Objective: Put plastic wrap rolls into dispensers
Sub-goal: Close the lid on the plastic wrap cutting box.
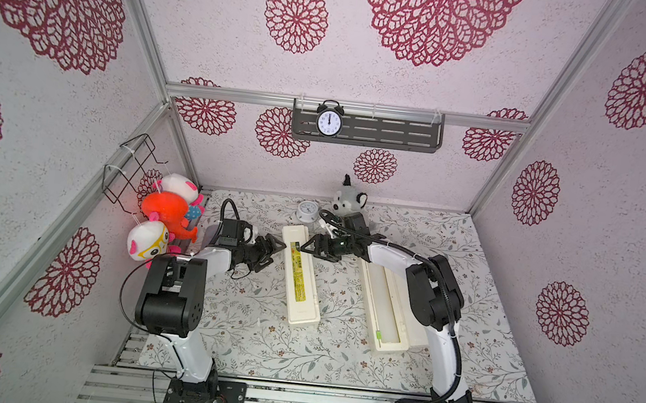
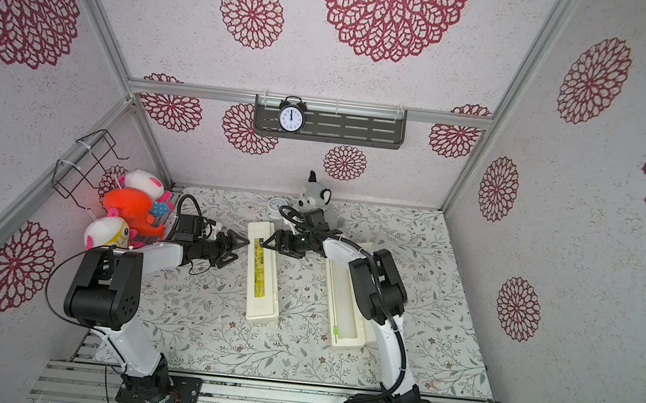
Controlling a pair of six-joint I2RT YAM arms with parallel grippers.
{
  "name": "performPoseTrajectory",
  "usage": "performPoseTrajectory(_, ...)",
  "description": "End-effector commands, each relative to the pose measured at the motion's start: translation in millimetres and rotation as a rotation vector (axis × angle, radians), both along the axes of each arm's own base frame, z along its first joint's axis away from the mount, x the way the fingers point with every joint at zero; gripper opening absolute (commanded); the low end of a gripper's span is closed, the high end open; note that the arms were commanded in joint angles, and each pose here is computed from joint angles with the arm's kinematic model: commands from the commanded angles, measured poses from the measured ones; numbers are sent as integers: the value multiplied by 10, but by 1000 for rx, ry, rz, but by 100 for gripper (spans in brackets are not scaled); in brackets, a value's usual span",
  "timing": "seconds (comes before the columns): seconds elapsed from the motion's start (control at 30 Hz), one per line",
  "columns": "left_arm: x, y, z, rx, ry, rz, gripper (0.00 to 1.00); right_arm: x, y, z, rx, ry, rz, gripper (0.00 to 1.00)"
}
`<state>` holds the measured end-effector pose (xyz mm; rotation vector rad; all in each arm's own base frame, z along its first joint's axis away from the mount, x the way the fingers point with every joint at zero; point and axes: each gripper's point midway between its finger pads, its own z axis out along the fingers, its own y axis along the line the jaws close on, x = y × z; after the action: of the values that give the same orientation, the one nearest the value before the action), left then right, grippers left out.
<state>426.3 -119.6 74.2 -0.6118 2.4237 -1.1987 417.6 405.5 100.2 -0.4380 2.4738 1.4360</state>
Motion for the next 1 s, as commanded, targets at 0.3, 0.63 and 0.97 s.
performPoseTrajectory(0.3, 486, -253, -65, -147, -74, -38, 77, 237, 168, 187, 147, 18, 26, 83)
performPoseTrajectory(0.63, 392, -483, -154, -226, -61, -67, 70, 137, 303, 256, 205, 49, 60, 70)
performPoseTrajectory(0.97, 172, -773, -188, -266, -32, -122, 63, 35, 392, 269, 229, 67, 79, 63)
